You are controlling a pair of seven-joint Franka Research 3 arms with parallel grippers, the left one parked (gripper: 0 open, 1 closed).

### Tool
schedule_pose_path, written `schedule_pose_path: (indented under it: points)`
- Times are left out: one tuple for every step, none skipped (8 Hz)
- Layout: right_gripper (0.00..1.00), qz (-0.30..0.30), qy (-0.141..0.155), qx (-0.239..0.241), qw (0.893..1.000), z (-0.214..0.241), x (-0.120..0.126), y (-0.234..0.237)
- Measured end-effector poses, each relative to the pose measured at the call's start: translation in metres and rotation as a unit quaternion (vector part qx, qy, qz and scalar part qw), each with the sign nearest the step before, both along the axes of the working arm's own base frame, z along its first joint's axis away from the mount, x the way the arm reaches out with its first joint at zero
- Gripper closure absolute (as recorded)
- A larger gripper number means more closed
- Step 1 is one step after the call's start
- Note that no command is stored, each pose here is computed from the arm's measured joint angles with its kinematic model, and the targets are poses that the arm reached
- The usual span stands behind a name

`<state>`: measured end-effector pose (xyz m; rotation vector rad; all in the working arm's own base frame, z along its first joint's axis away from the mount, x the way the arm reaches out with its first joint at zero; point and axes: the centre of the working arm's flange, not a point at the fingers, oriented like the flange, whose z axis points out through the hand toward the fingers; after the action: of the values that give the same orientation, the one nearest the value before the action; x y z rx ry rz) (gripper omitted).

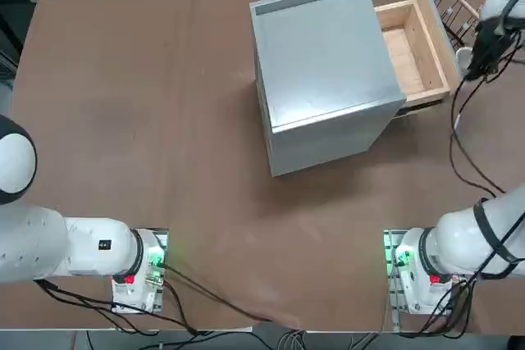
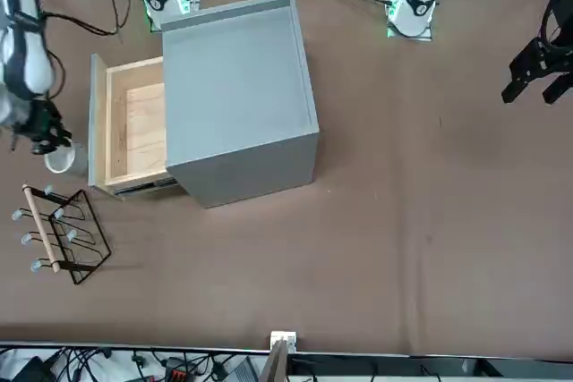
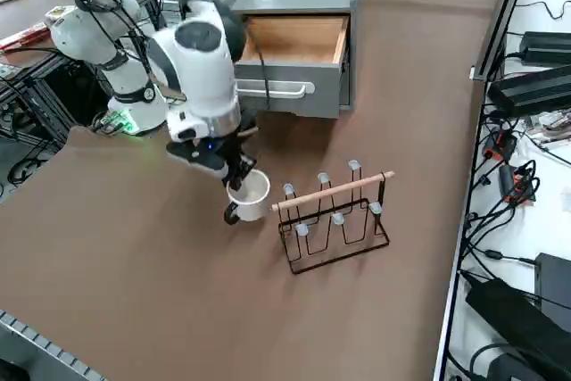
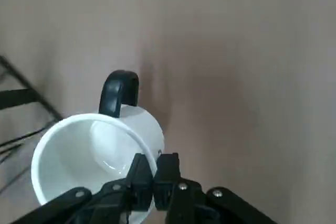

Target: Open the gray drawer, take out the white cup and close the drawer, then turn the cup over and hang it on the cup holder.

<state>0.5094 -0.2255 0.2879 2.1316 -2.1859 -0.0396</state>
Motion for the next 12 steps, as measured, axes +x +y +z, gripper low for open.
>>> schedule_pose_path:
  points:
    - [0.95,0.0,-0.004,-0.004,1.0,-0.016,-0.003,0.002]
    - [0.95,-0.002,-0.006,-0.008,1.0,-0.027,-0.004,0.003]
    - [0.93,-0.007,-0.005,-0.009,1.0,-0.029,-0.004,0.002]
    - [0.89,-0.009,-0.005,-0.009,1.0,-0.029,-0.004,0.003]
    - [0.83,-0.009,-0.005,-0.009,1.0,-0.029,-0.003,0.004]
    - [0.67,-0.007,-0.003,-0.007,1.0,-0.025,-0.001,0.007]
    - [0.47,-0.004,0.008,0.002,1.0,-0.01,0.001,0.01]
    - [0.3,0.007,0.031,0.02,0.999,0.023,0.005,0.012]
    - [0.08,0.028,0.053,0.041,0.997,0.068,0.008,0.012]
    - [0.0,0.062,0.063,0.066,0.994,0.116,0.011,0.014]
    - [0.0,0.115,0.055,0.099,0.987,0.155,0.014,0.018]
    - [0.0,0.179,0.037,0.126,0.975,0.179,0.014,0.023]
